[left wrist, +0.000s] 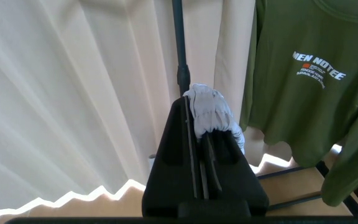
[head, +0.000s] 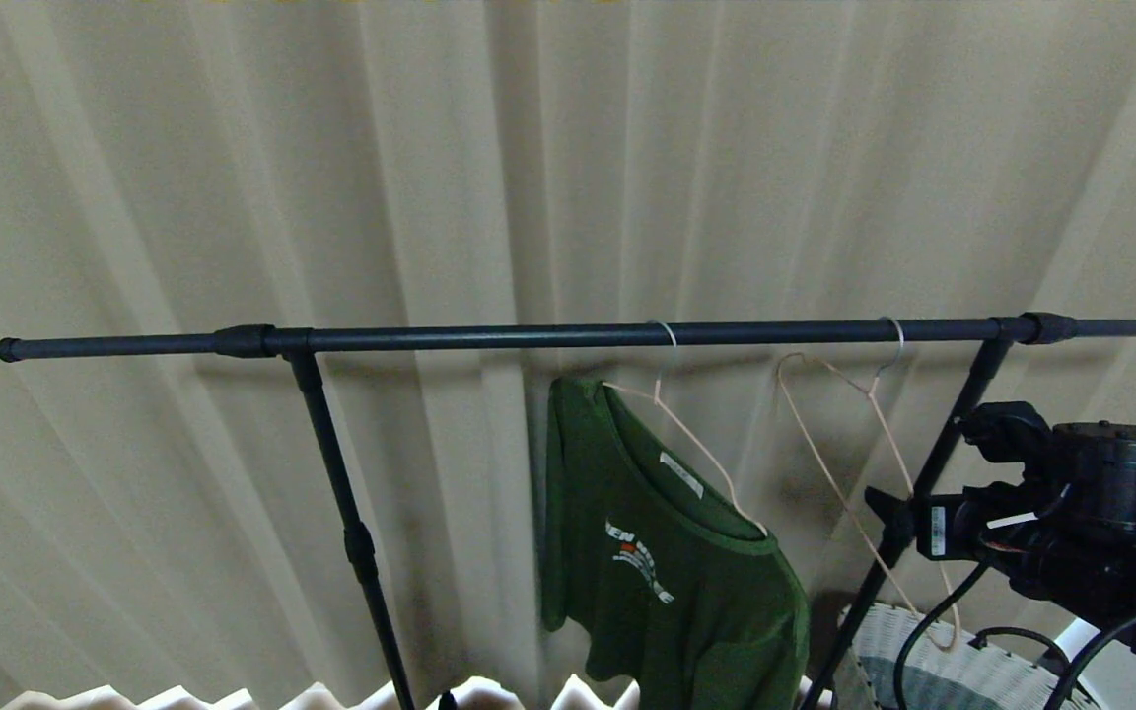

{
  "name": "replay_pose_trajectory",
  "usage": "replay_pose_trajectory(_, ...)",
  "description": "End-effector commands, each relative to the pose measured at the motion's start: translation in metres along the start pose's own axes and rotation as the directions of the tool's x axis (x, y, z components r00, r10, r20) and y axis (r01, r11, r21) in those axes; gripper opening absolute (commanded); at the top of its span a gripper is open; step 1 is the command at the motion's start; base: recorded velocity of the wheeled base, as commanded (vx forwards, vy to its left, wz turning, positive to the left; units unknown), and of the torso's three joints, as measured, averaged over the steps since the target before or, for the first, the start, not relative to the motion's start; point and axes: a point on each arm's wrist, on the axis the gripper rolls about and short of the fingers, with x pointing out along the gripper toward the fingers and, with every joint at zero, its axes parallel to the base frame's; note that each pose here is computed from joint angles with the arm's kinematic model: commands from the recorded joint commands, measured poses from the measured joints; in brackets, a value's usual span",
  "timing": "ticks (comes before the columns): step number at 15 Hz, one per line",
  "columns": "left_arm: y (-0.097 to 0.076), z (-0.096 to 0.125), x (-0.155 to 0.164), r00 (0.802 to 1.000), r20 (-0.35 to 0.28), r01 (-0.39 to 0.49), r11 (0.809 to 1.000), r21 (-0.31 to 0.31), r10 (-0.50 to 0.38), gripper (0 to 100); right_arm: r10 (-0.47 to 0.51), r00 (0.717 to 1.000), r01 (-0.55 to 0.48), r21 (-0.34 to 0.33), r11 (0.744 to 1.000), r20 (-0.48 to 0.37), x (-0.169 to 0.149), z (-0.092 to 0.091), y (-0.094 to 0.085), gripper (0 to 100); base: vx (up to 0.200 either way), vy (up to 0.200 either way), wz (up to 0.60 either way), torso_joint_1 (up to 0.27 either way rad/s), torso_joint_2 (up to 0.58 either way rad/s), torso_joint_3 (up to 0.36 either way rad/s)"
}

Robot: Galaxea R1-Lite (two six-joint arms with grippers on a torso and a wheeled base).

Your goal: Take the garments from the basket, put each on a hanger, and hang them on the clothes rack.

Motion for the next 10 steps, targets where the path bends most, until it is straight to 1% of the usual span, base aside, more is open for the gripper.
replay_pose_trajectory(1,0.0,0.0,0.0001,1.0,-0.002,0.0,1.0,0.0,0.0,0,0.001,1.0,-0.001,-0.006,1.0,-0.025,0.0124,-0.0026,0.0027,100,0.0,0.0,0.0,0.0,0.0,0.0)
replay_pose_trajectory(6,0.0,0.0,0.0001,1.0,-0.002,0.0,1.0,-0.002,0.0,0,0.001,1.0,-0.001,-0.006,1.0,-0.025,0.0133,-0.0024,0.0028,100,0.0,0.0,0.0,0.0,0.0,0.0)
replay_pose_trajectory(7,0.0,0.0,0.0001,1.0,-0.002,0.0,1.0,-0.002,0.0,0,0.001,1.0,-0.001,-0.006,1.0,-0.025,0.0133,-0.0024,0.0028,0,0.0,0.0,0.0,0.0,0.0,0.0)
replay_pose_trajectory(10,0.0,0.0,0.0001,1.0,-0.002,0.0,1.0,-0.002,0.0,0,-0.001,1.0,0.001,-0.006,1.0,-0.025,0.0124,-0.0026,0.0026,0,0.0,0.0,0.0,0.0,0.0,0.0)
